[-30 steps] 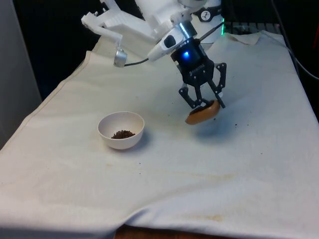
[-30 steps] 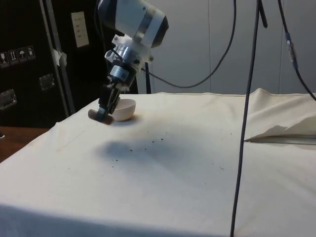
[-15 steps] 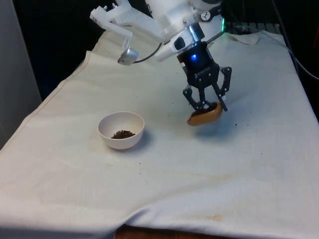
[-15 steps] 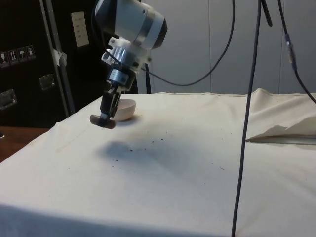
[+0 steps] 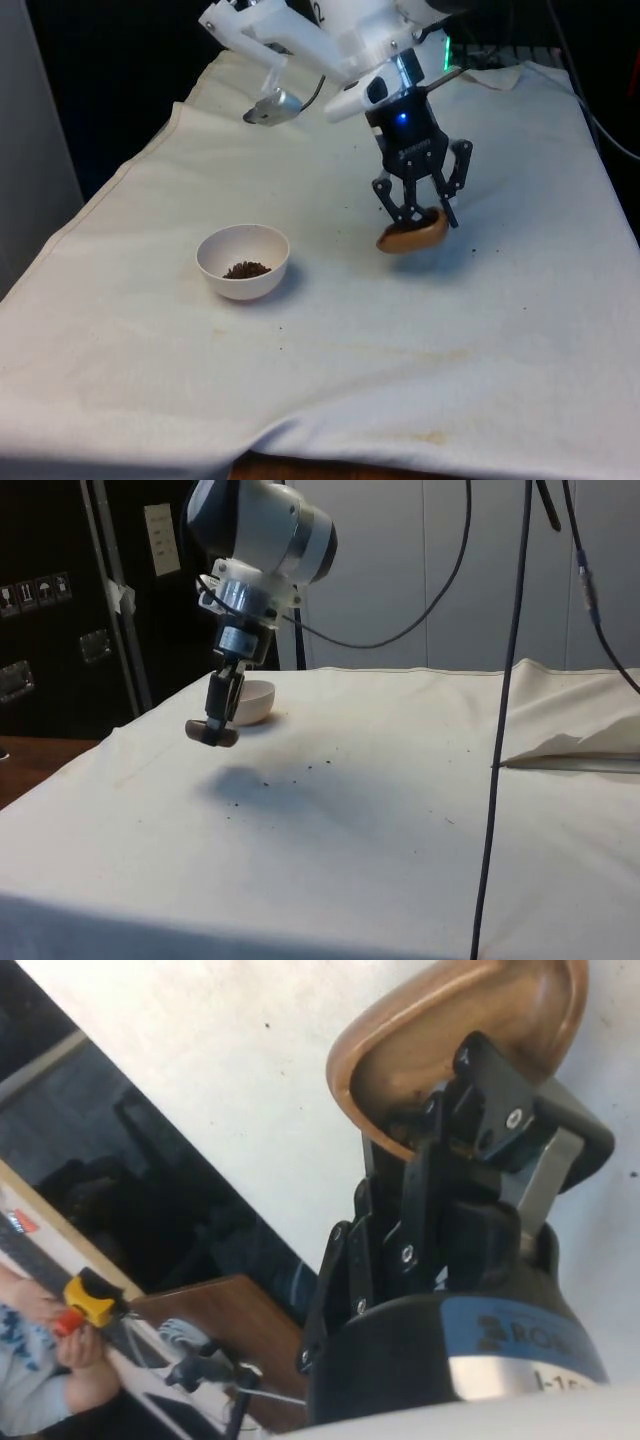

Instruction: Pour the coffee beans from the cup into the bowl.

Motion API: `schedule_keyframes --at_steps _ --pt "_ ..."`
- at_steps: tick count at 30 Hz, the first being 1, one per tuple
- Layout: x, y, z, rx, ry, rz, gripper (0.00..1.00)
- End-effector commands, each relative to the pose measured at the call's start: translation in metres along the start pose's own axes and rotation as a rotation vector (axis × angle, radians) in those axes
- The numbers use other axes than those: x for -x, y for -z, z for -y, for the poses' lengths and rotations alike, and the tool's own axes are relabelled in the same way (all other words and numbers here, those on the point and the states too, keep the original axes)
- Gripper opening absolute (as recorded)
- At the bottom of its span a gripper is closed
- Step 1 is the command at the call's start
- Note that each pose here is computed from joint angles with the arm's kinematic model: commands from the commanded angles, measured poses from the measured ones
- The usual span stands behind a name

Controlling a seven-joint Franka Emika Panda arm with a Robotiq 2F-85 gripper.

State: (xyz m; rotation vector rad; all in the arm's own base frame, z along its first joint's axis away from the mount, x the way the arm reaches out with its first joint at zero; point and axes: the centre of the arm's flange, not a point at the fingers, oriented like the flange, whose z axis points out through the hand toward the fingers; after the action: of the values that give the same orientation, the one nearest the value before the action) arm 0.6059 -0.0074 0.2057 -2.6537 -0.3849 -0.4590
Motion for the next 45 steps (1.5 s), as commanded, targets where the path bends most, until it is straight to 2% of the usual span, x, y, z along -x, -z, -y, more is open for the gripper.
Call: schedule_keyframes --at_steps 1,4,5,6,8,13,14,15,23,24,25,33,34,35,44,45 --pt "0.002 -0.003 0.002 0.022 0.001 0.016 0.03" --pt "0.002 -0.004 0.003 0.034 0.007 0.029 0.03" --pt "-0.001 -0.002 0.003 0.015 0.01 0.018 0.03" --pt "0.001 -0.004 0.004 0.037 0.01 0.032 0.03" --pt "0.0 -0.006 0.006 0.05 0.018 0.044 0.03" --pt "0.0 -0.008 0.009 0.069 0.029 0.065 0.03" --pt "-0.002 -0.006 0.01 0.052 0.031 0.058 0.03" --pt "0.0 -0.008 0.01 0.073 0.03 0.07 0.03" --pt "-0.002 -0.012 0.016 0.104 0.051 0.113 0.03" --pt "-0.004 -0.01 0.017 0.086 0.053 0.107 0.03" --pt "-0.002 -0.013 0.018 0.112 0.055 0.121 0.03" --pt "-0.004 -0.016 0.024 0.141 0.071 0.161 0.03" --pt "-0.006 -0.014 0.024 0.124 0.073 0.158 0.03" --pt "-0.005 -0.016 0.024 0.148 0.075 0.171 0.03" --pt "-0.007 -0.02 0.032 0.187 0.092 0.221 0.03" --pt "-0.009 -0.018 0.032 0.171 0.093 0.214 0.03"
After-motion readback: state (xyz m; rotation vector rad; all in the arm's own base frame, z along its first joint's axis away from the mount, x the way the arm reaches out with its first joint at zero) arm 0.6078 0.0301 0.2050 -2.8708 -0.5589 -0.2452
